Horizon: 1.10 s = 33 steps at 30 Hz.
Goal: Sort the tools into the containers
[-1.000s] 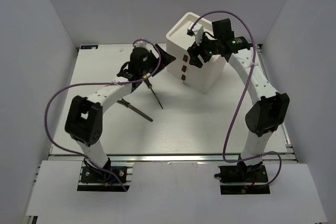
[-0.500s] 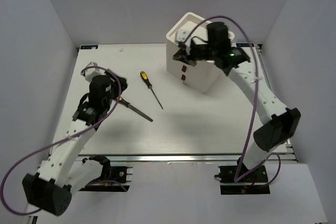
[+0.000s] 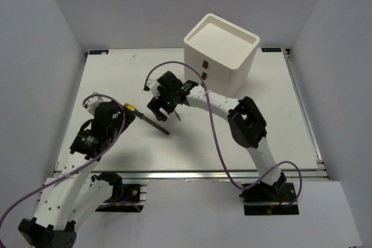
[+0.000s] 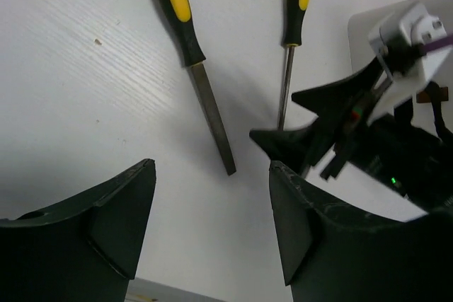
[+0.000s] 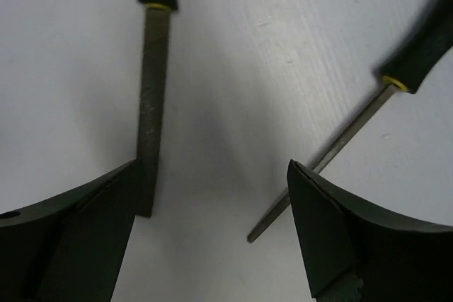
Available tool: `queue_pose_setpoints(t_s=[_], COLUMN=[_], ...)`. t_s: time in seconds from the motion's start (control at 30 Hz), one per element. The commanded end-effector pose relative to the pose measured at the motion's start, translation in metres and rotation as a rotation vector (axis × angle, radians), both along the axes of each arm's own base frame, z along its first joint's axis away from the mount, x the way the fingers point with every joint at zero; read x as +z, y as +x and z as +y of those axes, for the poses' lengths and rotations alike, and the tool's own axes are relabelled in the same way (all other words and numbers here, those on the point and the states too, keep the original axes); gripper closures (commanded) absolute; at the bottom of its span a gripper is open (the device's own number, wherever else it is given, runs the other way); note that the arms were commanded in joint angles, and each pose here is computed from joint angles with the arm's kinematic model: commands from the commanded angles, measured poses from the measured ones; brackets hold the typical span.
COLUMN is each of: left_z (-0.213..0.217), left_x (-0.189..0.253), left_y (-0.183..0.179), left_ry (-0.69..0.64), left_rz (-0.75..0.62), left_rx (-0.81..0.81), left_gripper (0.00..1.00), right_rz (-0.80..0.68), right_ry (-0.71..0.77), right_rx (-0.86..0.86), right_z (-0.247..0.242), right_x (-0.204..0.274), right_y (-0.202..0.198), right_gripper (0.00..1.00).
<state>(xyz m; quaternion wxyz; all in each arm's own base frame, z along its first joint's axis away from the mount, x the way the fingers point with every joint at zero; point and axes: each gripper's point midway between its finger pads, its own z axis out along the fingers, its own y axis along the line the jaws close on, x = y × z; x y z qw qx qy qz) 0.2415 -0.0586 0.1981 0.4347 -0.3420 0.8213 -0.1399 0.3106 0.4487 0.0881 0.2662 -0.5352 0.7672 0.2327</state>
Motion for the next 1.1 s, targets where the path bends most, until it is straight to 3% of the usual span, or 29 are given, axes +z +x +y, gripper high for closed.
queue_pose_setpoints(t_s=[0.0,0.27,0.43,0.67,0.8,0.97,1.0,1.07], left_z=[0.004,0.008,0.007,0.001,0.002,0.006,0.005,0.004], left_x=[-0.005,-0.014,-0.017,-0.025,-0.035,-0.048,-0.054,-0.057], left_y=[-0.022,-0.037,-0.036,-0.034,-0.032,-0.026,-0.023,-0.017], left_ry=[-0.03,-0.062,-0.059,-0.082,-0.098,-0.118,-0.112,-0.126], left_rz=[0.033,0.051,0.062,0.086,0.12,0.177,0.2,0.206], left_rx=[0.012,0.035,0.032,0.027,0.074,0.176,0.187,0.219], left_gripper=[0.25,0.25,0.25,0.24,0.15,0.13,0.12,0.12], right_rz=[-0.124,-0.203,-0.173,-0.081,-0.034,-0.028,-0.023,-0.056], right_ry=[0.103,0.159,0.192,0.217,0.217,0.203,0.212,0.195], right_rx=[-0.285,-0.436,-0.489,-0.441,-0.408,-0.342,-0.332,-0.286], right_z=[0.011,0.014,0.01,0.015,0.018,0.017,0.019,0.016], right_x=[0.037,0.021,0.0,-0.024,-0.037,-0.045,-0.041,-0.042], right_y=[0.06,0.12,0.147,0.148,0.141,0.133,0.131,0.13], right_gripper=[0.13,0.14,0.18,0.26,0.31,0.58,0.71,0.85])
